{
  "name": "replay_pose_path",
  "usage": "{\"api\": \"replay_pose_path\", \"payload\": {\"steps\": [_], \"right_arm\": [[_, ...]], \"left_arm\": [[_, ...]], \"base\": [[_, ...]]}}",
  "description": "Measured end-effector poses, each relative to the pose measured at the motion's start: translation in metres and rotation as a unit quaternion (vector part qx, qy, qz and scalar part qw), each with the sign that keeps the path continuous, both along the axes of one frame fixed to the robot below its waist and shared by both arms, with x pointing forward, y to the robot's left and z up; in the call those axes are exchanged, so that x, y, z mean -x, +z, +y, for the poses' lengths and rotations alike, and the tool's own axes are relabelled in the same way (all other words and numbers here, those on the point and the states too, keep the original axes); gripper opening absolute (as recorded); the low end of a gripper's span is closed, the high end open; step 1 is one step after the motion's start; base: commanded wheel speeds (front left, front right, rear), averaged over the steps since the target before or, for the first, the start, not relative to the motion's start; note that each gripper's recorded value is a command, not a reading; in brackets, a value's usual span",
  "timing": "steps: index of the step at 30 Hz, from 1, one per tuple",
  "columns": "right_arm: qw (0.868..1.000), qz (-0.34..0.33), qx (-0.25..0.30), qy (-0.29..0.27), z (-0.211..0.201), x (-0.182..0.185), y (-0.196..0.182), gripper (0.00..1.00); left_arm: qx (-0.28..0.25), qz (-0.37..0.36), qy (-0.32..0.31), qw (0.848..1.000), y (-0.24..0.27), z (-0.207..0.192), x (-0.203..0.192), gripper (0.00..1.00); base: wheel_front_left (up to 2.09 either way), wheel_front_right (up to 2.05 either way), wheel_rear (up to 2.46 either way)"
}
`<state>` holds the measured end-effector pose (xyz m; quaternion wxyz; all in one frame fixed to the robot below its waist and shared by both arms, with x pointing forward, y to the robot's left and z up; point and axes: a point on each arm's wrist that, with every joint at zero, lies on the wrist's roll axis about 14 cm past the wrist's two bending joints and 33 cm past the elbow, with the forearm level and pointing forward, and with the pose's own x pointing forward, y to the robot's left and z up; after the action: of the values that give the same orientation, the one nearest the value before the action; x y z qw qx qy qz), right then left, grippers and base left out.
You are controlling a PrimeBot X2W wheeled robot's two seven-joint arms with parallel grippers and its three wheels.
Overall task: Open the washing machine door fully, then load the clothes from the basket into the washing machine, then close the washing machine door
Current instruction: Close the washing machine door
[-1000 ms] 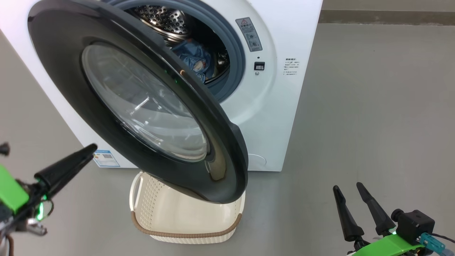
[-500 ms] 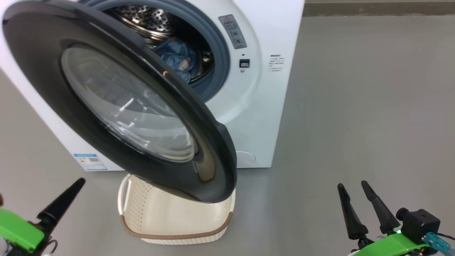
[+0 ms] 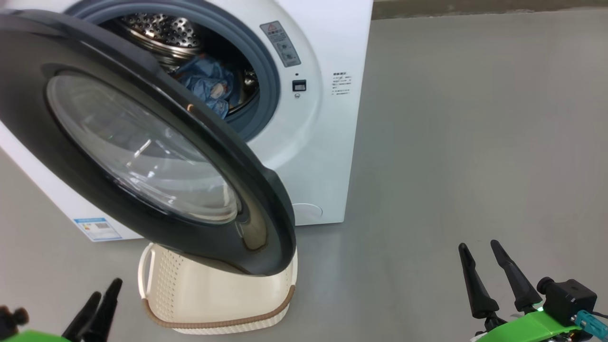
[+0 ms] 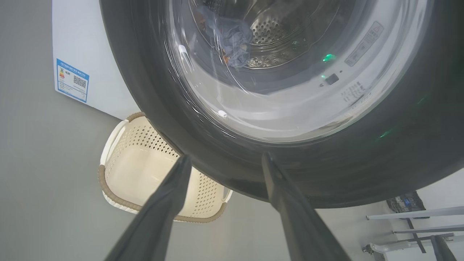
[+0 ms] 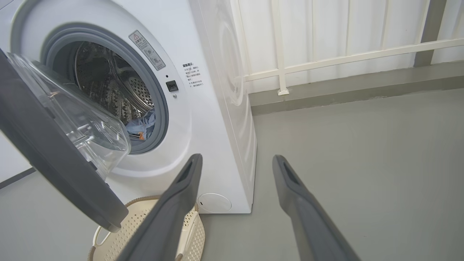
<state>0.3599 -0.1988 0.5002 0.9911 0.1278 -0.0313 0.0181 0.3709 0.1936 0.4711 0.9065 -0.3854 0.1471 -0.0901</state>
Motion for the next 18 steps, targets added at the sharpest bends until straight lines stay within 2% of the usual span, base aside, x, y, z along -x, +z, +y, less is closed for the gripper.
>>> {"api": "replay_pose_path", "payload": {"steps": [10, 14, 18], "right_arm": [[1.000, 0.005, 0.002, -0.011, -0.008, 0.005, -0.003, 1.00], [1.000, 0.004, 0.002, -0.011, -0.008, 0.004, -0.003, 1.00], [1.000, 0.003, 0.003, -0.015, -0.011, 0.004, -0.002, 1.00]], "left_arm": [[-0.128, -0.030, -0.021, 0.991, -0.029, -0.001, 0.014, 1.00], [-0.162, -0.077, 0.008, 0.984, -0.008, 0.012, -0.004, 1.00], [-0.213, -0.125, 0.018, 0.969, 0.009, 0.009, -0.012, 1.00]], "base": [[0.00, 0.00, 0.00], [0.00, 0.00, 0.00], [0.00, 0.00, 0.00]]}}
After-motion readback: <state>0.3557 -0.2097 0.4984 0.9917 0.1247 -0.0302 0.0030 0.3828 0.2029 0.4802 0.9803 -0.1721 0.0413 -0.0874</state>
